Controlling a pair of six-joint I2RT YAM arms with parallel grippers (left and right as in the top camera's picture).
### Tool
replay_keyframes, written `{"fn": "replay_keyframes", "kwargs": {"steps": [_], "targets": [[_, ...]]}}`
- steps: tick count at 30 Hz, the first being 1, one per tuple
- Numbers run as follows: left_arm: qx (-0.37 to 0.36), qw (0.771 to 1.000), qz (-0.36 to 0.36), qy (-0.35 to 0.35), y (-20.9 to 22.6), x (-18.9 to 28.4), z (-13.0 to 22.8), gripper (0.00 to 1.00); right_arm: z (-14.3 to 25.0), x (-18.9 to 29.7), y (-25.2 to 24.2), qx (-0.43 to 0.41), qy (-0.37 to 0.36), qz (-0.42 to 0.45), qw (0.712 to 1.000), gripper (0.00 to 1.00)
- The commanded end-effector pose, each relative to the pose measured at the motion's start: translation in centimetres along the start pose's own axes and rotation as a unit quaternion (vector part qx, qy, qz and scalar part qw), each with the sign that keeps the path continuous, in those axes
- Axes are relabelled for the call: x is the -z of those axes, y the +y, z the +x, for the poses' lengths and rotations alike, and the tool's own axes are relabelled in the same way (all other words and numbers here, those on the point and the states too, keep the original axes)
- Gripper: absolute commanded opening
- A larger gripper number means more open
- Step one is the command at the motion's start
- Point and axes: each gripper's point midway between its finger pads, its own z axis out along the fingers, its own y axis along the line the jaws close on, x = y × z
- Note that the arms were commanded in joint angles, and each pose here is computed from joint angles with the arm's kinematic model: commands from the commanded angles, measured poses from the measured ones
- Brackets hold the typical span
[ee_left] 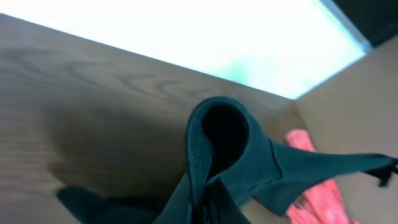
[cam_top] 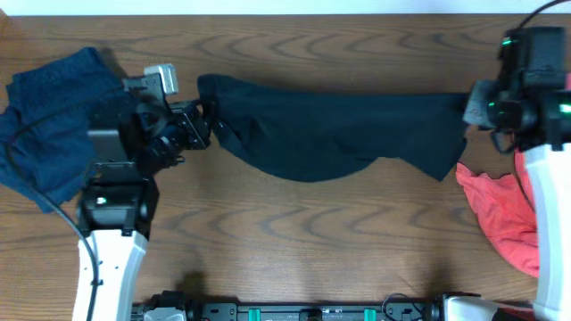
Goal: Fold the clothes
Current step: 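Hold the black t-shirt with both grippers and stretch it taut, then lift the black t-shirt with both grippers, swing it forward, lay it flat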
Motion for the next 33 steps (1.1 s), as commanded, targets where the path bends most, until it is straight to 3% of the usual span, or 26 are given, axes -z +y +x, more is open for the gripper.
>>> {"fn": "replay_keyframes", "kwargs": {"steps": [1, 5, 13, 19, 23, 28, 33], "targets": [[-0.007, 1.000, 0.015, -0.017, -1.8, 2.5, -2.8, 0.06, -1.8, 3.3, -3.4, -0.024, -0.044, 0.037, 0.998, 0.01], [-0.002, 1.000, -0.002, 0.001, -2.2, 4.3, -3.1, 0.06, -2.4, 5.8, -3.7, -0.013, -0.063, 0.023, 0.998, 0.01], [-0.117, 0.992, -0.019, 0.050, -5.5, 8.9, -2.8, 0.06, -3.1, 10.6, -4.6, -0.010, -0.101, 0.011, 0.995, 0.01], [-0.129, 0.989, -0.048, 0.048, -5.8, 10.3, -3.3, 0.07, -3.1, 12.3, -3.9, 0.020, -0.110, -0.016, 0.994, 0.01], [-0.110, 0.990, -0.056, 0.073, -4.1, 8.3, -3.3, 0.06, -2.8, 10.1, -3.2, 0.032, -0.076, -0.022, 0.996, 0.01], [-0.095, 0.988, -0.053, 0.108, -0.6, 2.3, -4.2, 0.06, -3.2, 3.0, -1.5, 0.050, -0.002, -0.022, 0.999, 0.01], [-0.124, 0.989, -0.036, 0.076, 3.5, -6.0, -7.2, 0.06, -7.4, -5.3, 1.4, 0.066, -0.012, -0.046, 0.997, 0.01]]}}
